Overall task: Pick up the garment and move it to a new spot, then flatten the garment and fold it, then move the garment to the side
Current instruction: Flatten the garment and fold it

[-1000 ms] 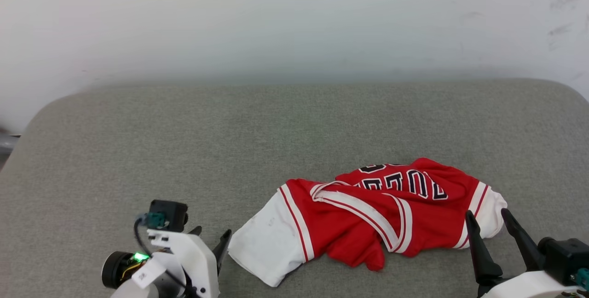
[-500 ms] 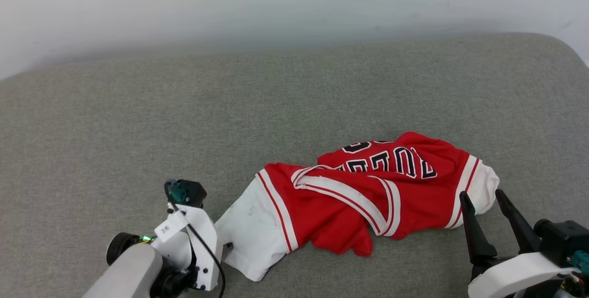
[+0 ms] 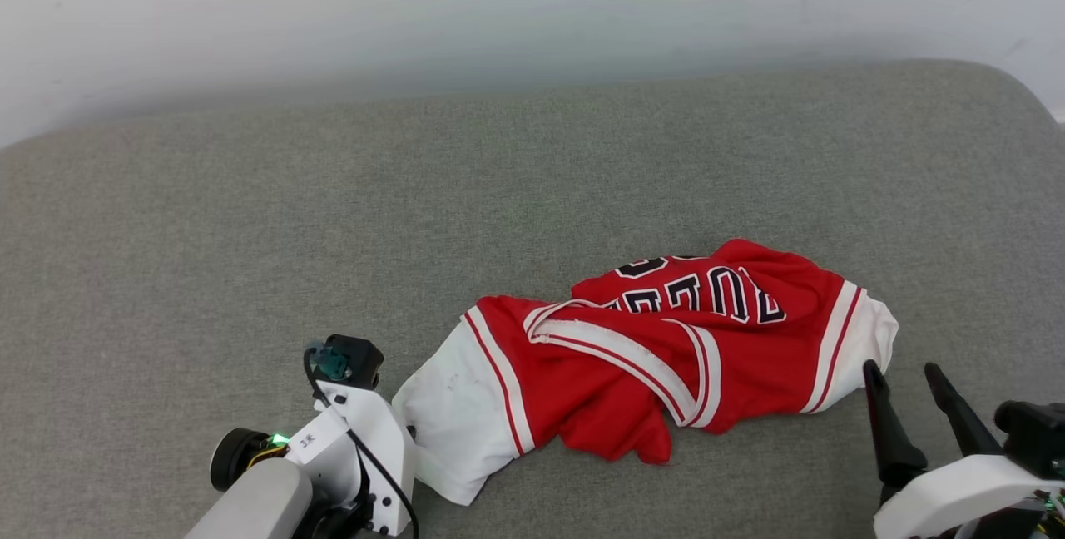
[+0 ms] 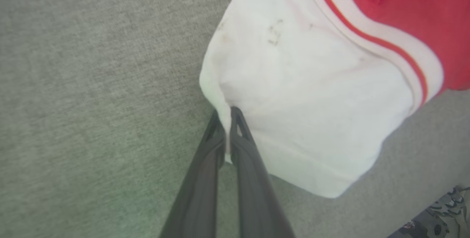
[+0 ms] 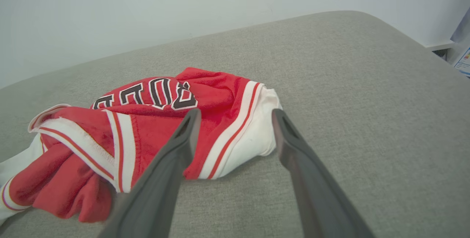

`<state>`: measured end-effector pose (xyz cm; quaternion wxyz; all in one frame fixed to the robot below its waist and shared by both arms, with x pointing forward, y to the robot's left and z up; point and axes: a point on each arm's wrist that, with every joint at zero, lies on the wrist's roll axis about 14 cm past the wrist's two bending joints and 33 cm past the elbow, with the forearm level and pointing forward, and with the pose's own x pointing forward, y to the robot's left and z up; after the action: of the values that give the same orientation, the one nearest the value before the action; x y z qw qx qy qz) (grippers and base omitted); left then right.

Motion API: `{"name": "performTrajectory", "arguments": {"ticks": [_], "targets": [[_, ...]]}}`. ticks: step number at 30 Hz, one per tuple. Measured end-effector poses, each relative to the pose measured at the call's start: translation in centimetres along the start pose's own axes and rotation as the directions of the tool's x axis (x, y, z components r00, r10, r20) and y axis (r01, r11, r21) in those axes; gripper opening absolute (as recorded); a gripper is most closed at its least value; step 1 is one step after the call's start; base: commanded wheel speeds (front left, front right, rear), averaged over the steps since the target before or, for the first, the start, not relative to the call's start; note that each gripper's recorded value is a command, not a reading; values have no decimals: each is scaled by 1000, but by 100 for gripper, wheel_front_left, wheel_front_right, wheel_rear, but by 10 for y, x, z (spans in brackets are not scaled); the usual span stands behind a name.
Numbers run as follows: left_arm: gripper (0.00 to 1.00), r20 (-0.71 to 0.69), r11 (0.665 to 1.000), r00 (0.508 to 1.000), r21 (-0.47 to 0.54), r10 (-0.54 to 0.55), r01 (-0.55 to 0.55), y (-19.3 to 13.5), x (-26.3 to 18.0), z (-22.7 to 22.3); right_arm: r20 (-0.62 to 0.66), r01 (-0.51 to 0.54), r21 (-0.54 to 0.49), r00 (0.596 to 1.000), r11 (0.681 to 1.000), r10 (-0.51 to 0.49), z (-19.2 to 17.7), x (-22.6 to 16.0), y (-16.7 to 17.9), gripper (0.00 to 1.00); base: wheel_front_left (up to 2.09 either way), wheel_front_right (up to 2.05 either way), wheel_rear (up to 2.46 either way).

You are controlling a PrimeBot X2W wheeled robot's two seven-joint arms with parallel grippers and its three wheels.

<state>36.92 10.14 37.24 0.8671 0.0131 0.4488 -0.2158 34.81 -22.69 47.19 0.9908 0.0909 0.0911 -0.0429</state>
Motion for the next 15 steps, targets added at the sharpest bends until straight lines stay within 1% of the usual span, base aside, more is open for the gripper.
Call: {"name": "performTrajectory", "arguments": {"ticks": [2,5,7,9,12,15], "targets": [[0,66,1000,998,-22,21,-20,4,-5,7,-16,24,16,1000,1000,-24,-3,-1,-9,100,0,0,0],[0,173,997,983,-56,62,-53,12,-17,21,-94,79,35,993,996,-76,-17,-3,-30,100,0,0,0],[0,200,996,977,-73,74,-60,15,-23,21,-165,109,36,981,993,-102,-30,-5,-43,100,0,0,0],[0,223,995,971,-77,84,-68,17,-29,23,-213,122,44,971,992,-110,-35,0,-52,100,0,0,0],[0,276,994,956,-80,98,-79,20,-37,34,-280,106,28,956,994,-94,-40,11,-57,100,0,0,0],[0,322,993,941,-79,107,-86,21,-44,43,-352,51,14,935,999,-43,-45,23,-47,100,0,0,0]]}}
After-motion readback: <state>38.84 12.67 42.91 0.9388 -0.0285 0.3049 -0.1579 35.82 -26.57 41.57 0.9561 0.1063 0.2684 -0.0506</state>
